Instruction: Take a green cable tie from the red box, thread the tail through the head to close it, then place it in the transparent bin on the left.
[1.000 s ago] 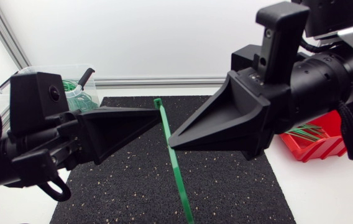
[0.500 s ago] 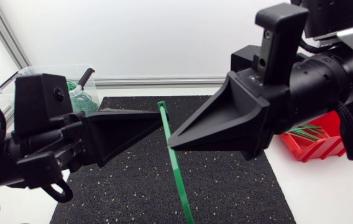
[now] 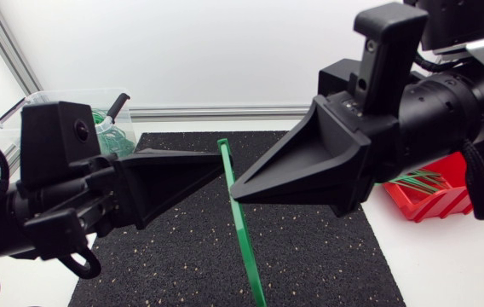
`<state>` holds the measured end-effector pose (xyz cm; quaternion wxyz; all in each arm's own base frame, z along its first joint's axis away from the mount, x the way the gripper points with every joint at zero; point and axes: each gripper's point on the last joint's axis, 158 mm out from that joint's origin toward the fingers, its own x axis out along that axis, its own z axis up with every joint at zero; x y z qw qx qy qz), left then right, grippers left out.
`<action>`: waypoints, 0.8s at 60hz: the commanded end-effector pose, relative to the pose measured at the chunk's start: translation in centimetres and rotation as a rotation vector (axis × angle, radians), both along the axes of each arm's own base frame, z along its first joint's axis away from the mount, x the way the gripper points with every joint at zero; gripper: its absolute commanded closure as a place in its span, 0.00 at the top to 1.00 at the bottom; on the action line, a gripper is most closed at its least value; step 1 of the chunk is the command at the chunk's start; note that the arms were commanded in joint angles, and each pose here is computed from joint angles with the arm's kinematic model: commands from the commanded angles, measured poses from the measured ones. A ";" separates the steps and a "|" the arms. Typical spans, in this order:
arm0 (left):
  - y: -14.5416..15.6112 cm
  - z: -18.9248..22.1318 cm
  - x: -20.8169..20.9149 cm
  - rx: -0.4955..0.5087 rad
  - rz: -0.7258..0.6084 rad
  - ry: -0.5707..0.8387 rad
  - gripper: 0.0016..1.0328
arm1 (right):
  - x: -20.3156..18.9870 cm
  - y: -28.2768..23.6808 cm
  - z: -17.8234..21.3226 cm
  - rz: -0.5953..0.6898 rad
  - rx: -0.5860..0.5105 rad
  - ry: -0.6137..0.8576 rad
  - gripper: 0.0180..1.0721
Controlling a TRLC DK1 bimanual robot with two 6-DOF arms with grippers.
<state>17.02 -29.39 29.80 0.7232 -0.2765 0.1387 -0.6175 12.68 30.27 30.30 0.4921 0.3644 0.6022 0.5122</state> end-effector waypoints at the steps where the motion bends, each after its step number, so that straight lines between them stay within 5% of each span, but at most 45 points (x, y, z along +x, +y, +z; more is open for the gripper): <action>1: -0.1 -0.1 -0.9 0.001 -0.021 -0.031 0.04 | 0.3 -0.1 -0.2 -0.023 -0.004 0.023 0.05; 48: -0.3 0.2 -4.3 0.024 0.055 -0.283 0.04 | 3.0 1.2 -0.5 -0.078 -0.053 0.057 0.06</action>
